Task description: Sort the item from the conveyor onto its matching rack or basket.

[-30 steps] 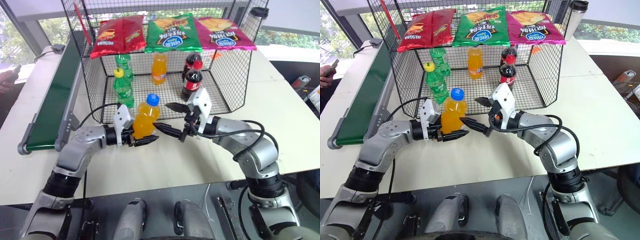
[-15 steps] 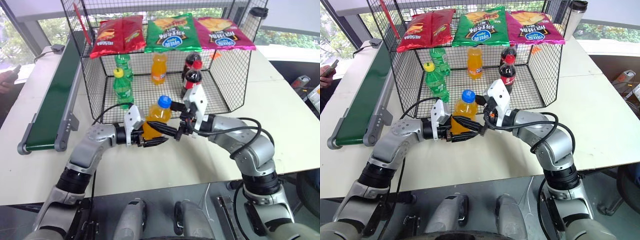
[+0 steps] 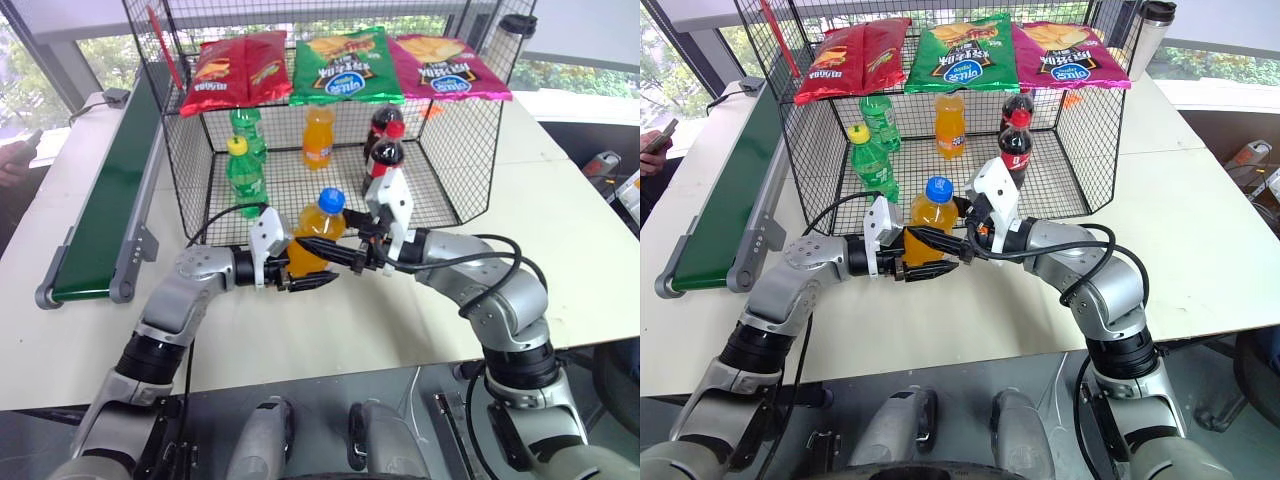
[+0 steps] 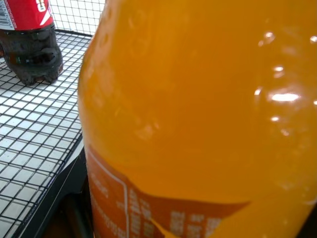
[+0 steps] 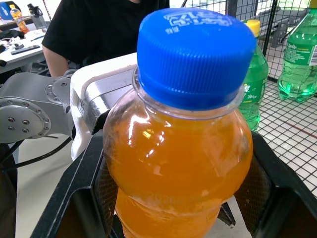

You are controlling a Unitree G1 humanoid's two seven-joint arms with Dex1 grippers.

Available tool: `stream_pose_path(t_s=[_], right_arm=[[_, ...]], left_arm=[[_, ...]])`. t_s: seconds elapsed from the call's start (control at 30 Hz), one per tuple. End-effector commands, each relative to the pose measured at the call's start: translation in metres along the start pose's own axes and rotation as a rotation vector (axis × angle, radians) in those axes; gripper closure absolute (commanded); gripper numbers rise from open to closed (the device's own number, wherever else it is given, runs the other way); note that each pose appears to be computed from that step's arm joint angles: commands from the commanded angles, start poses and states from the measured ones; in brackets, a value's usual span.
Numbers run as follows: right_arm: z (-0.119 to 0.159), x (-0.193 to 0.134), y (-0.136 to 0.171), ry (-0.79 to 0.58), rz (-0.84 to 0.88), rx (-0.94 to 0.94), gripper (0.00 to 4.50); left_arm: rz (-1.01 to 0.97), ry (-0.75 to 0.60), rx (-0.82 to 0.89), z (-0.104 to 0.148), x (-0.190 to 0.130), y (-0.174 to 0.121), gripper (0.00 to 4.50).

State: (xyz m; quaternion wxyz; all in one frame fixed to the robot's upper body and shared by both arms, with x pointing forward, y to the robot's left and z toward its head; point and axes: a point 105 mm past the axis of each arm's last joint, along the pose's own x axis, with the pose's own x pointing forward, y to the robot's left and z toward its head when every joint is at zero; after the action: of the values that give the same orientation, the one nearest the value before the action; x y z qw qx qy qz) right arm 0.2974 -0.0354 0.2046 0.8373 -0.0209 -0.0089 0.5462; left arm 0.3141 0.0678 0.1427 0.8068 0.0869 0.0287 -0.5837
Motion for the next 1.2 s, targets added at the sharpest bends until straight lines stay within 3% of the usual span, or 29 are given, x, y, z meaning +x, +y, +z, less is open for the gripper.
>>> stream_pose_path(t_s=[0.03, 0.2, 0.3, 0.57, 0.93, 1.2], right_arm=[[0.013, -0.003, 0.004, -0.047, 0.017, -0.029, 1.98], [0.011, -0.003, 0.004, -0.041, 0.013, -0.026, 1.98], [0.011, -0.002, 0.004, -0.041, 0.013, -0.026, 1.98], [0.012, -0.002, 0.002, -0.041, 0.003, -0.033, 1.98], [0.017, -0.006, -0.017, -0.048, -0.091, -0.059, 1.98], [0.02, -0.002, -0.056, -0.04, -0.297, -0.117, 1.98]], left_arm=[[0.038, -0.029, 0.026, 0.012, -0.01, 0.004, 1.42], [0.091, -0.042, 0.029, 0.016, -0.01, 0.007, 1.42], [0.087, -0.042, 0.03, 0.016, -0.01, 0.007, 0.02], [0.052, -0.031, 0.02, 0.02, -0.014, 0.003, 0.0], [-0.083, 0.164, -0.033, 0.004, -0.057, -0.021, 0.0], [0.212, 0.023, -0.037, 0.03, -0.071, 0.015, 0.0]])
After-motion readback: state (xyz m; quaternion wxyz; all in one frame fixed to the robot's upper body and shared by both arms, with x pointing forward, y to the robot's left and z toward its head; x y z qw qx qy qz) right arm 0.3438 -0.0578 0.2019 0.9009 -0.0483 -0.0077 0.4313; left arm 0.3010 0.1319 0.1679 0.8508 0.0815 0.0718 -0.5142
